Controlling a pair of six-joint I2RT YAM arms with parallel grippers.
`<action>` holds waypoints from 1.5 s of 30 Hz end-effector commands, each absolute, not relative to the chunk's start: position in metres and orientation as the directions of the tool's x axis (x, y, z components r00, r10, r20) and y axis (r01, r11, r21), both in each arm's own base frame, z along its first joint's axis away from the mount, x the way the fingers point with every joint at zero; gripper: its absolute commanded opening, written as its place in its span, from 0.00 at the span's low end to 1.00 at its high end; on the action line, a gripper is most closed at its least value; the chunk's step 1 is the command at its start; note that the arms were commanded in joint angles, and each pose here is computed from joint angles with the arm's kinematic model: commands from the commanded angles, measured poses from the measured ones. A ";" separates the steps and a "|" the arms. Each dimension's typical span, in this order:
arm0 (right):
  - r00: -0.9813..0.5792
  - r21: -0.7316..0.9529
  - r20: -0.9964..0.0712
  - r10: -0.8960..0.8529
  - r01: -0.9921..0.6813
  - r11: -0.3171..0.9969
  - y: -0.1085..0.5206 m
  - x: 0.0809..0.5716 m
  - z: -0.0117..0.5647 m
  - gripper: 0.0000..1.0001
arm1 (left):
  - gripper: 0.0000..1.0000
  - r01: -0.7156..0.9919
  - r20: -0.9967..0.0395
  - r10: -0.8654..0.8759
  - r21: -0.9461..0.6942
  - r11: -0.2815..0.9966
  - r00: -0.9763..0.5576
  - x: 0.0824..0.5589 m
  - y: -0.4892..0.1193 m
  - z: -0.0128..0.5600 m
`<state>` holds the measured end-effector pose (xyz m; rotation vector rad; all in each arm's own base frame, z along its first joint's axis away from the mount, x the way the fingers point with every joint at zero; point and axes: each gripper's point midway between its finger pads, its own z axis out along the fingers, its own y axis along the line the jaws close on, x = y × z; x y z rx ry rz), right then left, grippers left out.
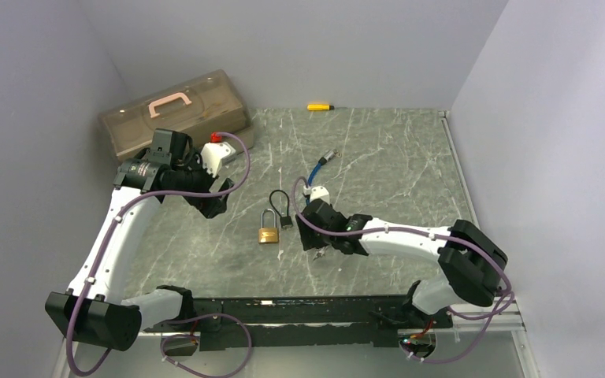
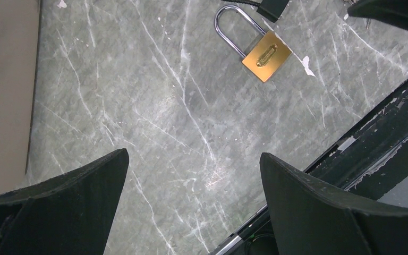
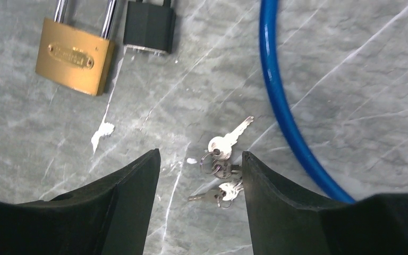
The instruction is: Unlock with the key
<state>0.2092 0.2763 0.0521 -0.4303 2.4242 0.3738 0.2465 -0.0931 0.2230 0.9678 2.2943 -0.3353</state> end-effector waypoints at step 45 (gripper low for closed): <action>-0.672 0.155 -0.706 -0.225 -0.456 0.877 0.300 0.229 0.085 0.00 | 0.99 0.747 -0.704 0.593 0.134 0.651 -0.390 0.239 -0.090 0.252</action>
